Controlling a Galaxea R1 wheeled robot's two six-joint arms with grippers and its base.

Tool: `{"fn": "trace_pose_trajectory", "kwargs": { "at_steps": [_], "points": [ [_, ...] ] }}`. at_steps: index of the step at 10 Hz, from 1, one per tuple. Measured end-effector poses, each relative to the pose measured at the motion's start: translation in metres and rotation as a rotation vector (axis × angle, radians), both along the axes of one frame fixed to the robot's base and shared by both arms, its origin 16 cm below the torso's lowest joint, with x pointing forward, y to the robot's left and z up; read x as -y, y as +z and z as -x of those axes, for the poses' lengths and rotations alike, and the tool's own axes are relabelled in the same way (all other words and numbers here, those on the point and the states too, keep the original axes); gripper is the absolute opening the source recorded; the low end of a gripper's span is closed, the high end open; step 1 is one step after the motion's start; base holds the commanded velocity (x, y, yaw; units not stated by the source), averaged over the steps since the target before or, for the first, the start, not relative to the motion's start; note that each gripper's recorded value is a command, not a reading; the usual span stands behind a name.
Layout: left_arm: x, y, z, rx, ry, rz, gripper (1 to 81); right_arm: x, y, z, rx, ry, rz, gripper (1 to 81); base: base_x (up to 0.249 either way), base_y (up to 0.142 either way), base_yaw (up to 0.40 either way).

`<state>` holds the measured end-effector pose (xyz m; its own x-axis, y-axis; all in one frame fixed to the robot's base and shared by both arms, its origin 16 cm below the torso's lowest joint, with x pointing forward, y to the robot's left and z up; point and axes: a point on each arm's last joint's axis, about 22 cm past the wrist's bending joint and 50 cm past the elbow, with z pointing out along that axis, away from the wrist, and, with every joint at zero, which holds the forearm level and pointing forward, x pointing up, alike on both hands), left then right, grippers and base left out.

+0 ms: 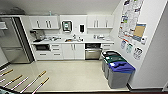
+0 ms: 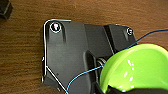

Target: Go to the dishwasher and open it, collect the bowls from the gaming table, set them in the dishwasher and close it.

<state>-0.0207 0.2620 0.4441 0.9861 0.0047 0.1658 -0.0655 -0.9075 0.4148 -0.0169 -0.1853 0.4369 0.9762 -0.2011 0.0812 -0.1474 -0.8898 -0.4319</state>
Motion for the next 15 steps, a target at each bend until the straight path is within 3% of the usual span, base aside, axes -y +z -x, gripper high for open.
{"fn": "trace_pose_trajectory", "kwargs": {
  "at_steps": [15],
  "points": [
    [0.0022,0.0000,-0.0021,0.003,-0.001,0.003,1.0,0.0003,0.0000,-0.0002,0.001,0.000,0.000,1.0,0.185,0.000,0.000]
  ]
}}
